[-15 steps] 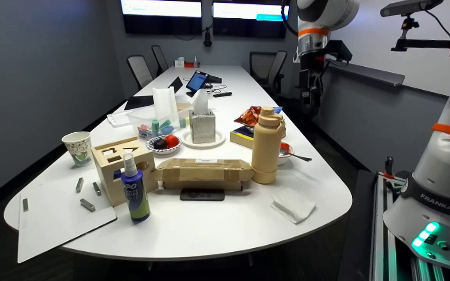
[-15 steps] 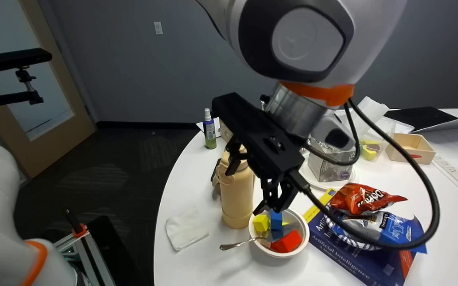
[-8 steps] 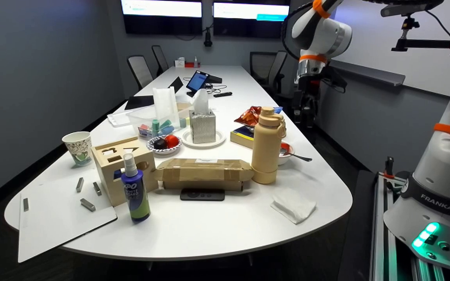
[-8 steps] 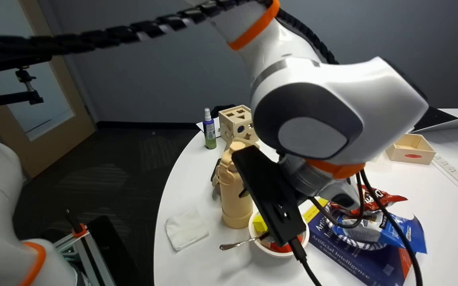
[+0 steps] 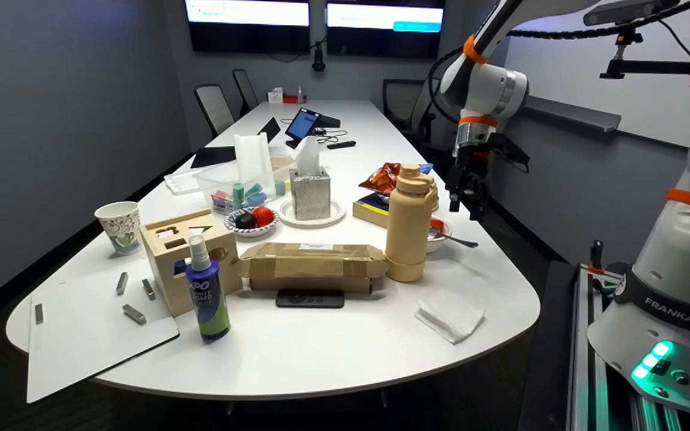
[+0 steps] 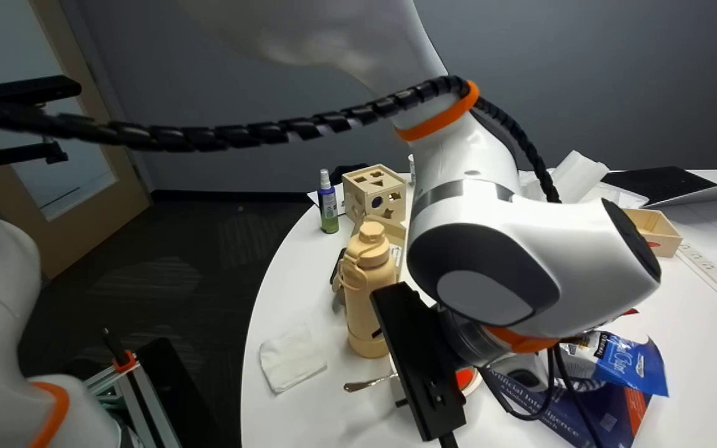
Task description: Use the cake spatula to stir the blocks in the bowl.
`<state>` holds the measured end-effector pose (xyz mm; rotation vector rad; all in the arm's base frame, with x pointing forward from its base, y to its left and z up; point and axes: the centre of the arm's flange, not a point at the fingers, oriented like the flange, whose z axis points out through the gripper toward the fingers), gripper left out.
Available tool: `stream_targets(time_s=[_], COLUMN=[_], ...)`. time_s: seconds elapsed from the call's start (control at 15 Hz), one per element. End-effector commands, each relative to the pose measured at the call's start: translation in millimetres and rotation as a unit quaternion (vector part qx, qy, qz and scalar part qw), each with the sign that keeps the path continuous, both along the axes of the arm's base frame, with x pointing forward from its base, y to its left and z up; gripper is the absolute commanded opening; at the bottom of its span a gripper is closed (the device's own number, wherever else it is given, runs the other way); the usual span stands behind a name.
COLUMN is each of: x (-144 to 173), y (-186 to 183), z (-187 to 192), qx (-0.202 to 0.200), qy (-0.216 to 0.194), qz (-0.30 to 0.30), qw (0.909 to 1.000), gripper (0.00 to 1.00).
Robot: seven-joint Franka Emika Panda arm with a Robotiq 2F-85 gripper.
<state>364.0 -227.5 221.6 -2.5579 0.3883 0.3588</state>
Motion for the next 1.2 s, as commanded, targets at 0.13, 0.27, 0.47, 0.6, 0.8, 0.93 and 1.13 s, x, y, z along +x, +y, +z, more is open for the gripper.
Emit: stream_targets(time_s=[0.13,0.27,0.47,0.6,0.8,0.93,1.13], x=[2,2,3,3,3,1,-1], y=[-13,-13,-11,-10,-10,-10,-10], z=[-38,-48,-60,-65,-69,-72,-74], qx=[0.051,0.064,0.081,0.089,0.104,0.114,0.127], qy=[0.003,0.005,0.010,0.012,0.019,0.023,0.027], qz=[-0.020,-0.025,-0.029,-0.030,-0.029,-0.026,-0.024], qw=[0.9985,0.9976,0.9963,0.9955,0.9940,0.9929,0.9912], gripper=[1.00,1.00,1.00,1.00,1.00,1.00,1.00])
